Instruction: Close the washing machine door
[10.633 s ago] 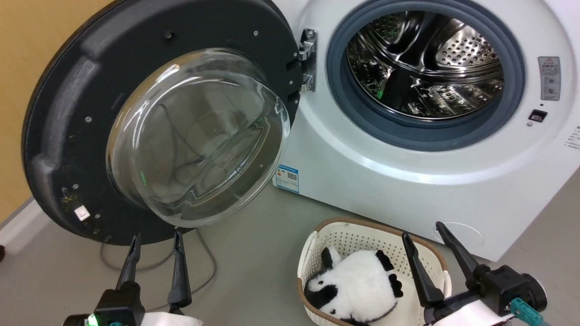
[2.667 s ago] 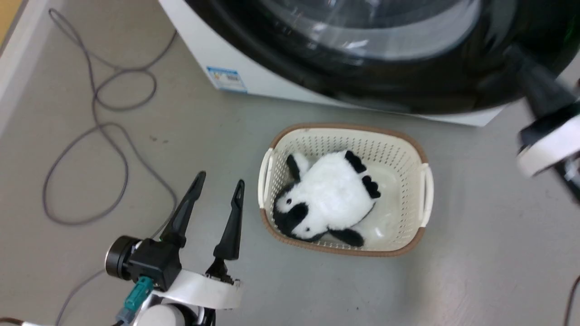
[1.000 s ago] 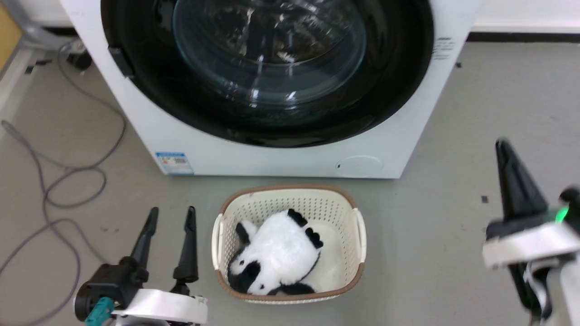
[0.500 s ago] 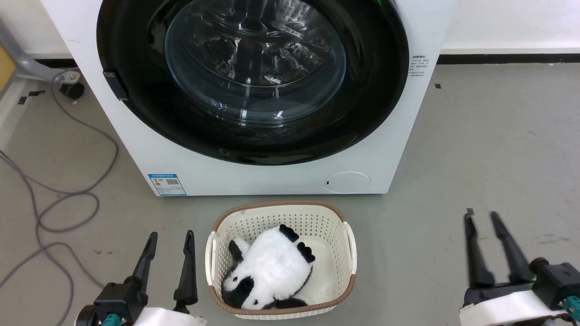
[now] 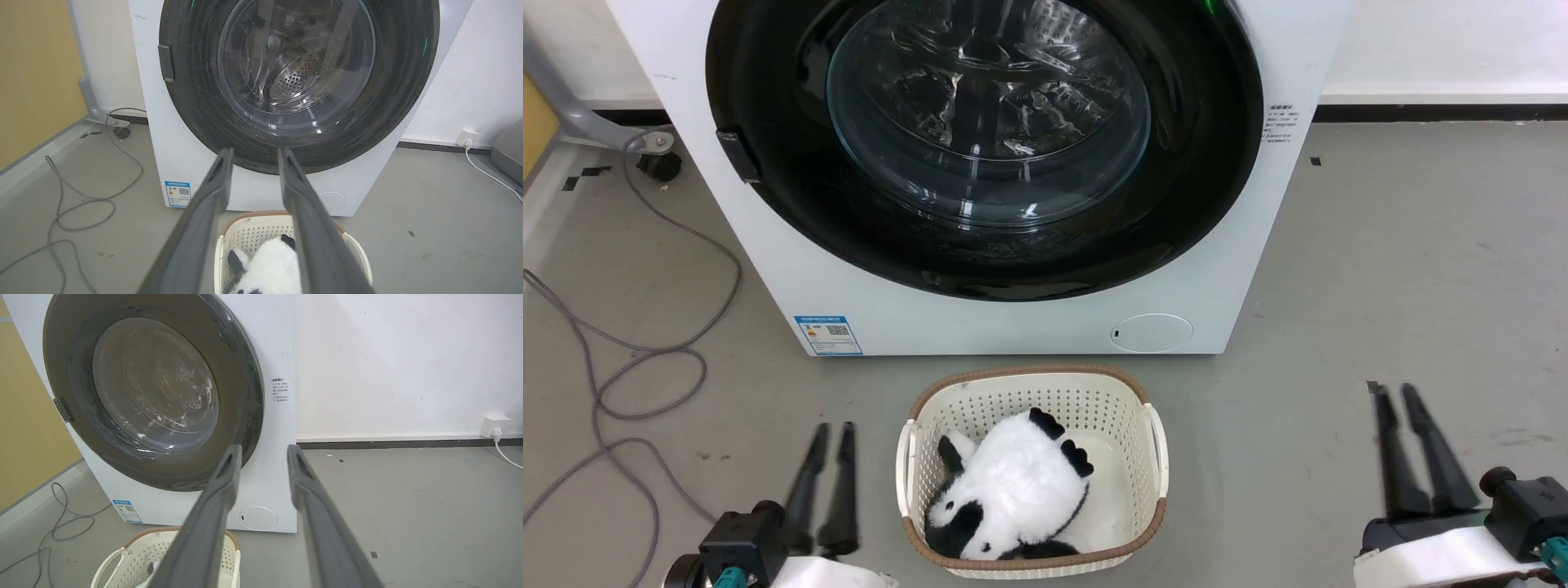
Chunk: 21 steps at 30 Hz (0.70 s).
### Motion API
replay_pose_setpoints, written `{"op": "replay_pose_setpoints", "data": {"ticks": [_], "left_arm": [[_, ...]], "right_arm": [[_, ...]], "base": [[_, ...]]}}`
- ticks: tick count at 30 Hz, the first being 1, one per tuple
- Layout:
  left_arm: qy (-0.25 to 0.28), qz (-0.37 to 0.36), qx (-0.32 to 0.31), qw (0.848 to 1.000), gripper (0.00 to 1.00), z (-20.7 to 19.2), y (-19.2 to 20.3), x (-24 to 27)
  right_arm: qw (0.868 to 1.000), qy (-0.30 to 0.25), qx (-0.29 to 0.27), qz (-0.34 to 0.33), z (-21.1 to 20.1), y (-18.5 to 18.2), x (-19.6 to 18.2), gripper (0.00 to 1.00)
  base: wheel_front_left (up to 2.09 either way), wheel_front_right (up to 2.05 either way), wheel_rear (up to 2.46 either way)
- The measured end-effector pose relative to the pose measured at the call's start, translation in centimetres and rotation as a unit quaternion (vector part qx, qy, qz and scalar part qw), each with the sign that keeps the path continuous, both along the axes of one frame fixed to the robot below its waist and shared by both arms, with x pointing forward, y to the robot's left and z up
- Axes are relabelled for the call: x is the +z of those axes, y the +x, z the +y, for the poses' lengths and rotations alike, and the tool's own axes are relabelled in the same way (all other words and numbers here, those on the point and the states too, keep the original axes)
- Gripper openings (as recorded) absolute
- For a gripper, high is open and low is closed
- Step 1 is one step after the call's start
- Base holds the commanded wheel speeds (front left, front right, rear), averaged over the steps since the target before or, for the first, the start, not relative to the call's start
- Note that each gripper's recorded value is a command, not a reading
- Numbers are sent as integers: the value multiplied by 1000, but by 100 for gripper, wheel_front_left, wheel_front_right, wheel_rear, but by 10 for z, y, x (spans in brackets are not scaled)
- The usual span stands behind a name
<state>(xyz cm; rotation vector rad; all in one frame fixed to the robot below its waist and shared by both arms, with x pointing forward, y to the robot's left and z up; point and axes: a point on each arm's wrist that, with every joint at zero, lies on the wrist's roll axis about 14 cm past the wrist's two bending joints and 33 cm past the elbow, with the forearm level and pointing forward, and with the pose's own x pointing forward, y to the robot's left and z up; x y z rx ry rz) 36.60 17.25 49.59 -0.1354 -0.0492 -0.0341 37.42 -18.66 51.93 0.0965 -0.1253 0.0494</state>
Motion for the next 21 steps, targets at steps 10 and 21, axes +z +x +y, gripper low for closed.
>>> {"op": "replay_pose_setpoints", "data": {"ticks": [10, 21], "left_arm": [[2, 3, -3, 1000, 0, -1, 0, 0], [8, 8, -2, 1000, 0, -1, 0, 1]], "right_arm": [[1000, -1, 1, 4, 1, 0, 0, 0], [1000, -6, 5, 12, 3, -1, -1, 0]], "base": [[0, 0, 0], [0, 0, 0]]}}
